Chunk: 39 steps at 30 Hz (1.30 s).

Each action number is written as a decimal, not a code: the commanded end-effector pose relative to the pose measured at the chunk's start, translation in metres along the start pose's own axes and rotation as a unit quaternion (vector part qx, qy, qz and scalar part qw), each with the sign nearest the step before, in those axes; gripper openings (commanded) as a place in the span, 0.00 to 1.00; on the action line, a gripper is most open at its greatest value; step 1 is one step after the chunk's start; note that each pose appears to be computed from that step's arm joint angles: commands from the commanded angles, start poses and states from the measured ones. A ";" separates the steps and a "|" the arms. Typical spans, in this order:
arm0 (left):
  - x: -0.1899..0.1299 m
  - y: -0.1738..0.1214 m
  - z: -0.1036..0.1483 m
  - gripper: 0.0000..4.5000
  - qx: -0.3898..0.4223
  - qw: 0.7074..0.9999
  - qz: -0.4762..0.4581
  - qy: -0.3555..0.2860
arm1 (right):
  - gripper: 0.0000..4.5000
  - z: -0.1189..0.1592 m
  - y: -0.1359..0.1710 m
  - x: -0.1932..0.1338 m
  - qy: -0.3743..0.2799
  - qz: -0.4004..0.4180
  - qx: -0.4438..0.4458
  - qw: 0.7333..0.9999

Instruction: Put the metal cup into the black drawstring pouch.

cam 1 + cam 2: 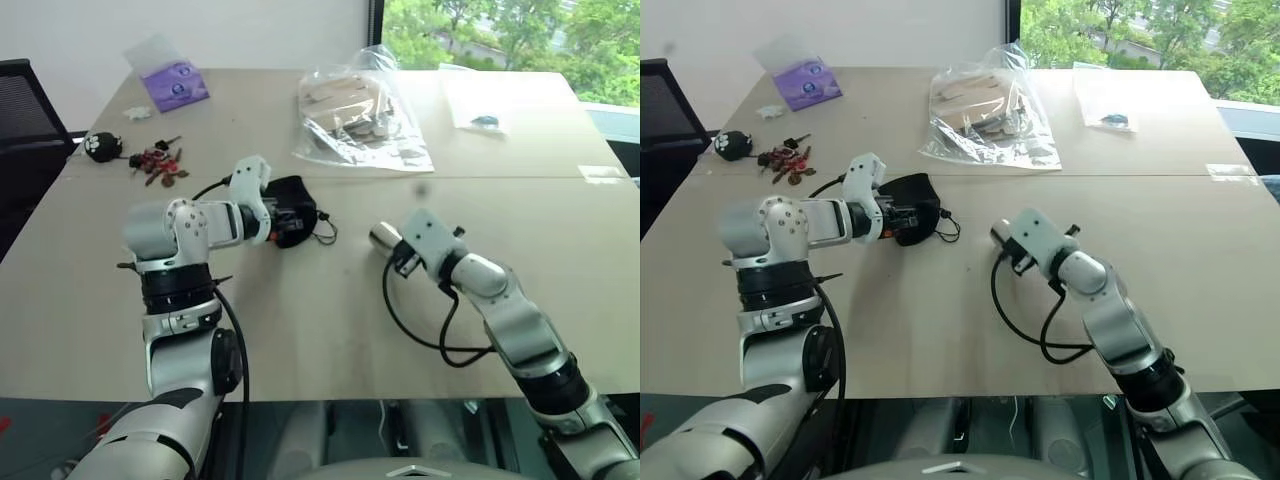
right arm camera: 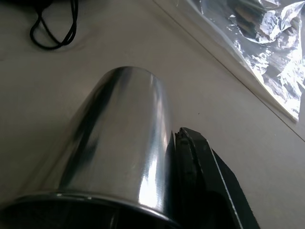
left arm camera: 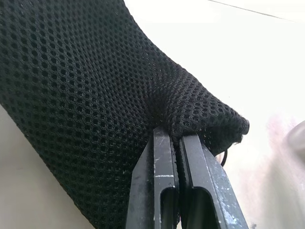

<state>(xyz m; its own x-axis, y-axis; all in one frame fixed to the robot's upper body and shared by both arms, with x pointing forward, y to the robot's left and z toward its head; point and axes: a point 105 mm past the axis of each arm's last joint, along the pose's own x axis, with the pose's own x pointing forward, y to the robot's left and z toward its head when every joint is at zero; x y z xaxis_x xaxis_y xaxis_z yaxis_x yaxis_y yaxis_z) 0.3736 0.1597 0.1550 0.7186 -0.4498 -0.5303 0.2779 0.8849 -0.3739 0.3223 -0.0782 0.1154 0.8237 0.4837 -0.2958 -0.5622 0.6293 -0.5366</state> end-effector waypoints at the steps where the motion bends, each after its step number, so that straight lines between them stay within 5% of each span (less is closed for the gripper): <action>1: -0.005 -0.008 0.019 0.00 0.032 0.999 -0.012 -0.027 | 0.47 0.002 0.005 -0.011 -0.039 -0.014 -0.049 0.998; 16: -0.007 -0.007 0.025 0.00 0.040 0.999 -0.012 -0.033 | 0.47 0.000 -0.022 -0.036 -0.092 -0.101 -0.034 0.990; 19: -0.009 -0.007 0.027 0.00 0.041 0.998 -0.011 -0.036 | 0.31 0.004 -0.019 -0.036 -0.103 -0.093 -0.034 0.990; 22: -0.010 -0.006 0.028 0.00 0.040 0.998 -0.010 -0.039 | 0.01 0.007 -0.014 -0.037 -0.112 -0.081 -0.034 0.990; 30: -0.012 -0.011 0.028 0.00 0.040 0.998 -0.024 -0.033 | 0.01 0.014 -0.004 -0.038 -0.131 -0.054 -0.028 0.989; 39: -0.014 -0.028 0.028 0.00 -0.012 0.996 -0.085 -0.008 | 0.01 0.047 0.016 -0.062 -0.217 0.063 0.078 0.971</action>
<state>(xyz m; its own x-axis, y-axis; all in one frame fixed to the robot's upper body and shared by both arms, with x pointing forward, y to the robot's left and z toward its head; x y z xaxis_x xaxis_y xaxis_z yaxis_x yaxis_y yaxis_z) 0.3741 0.1455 0.1854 0.6730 -0.5728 -0.4679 0.3701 0.8085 -0.4575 0.2656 -0.0698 0.1512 0.6860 0.7276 0.0010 -0.6671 0.6295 -0.3984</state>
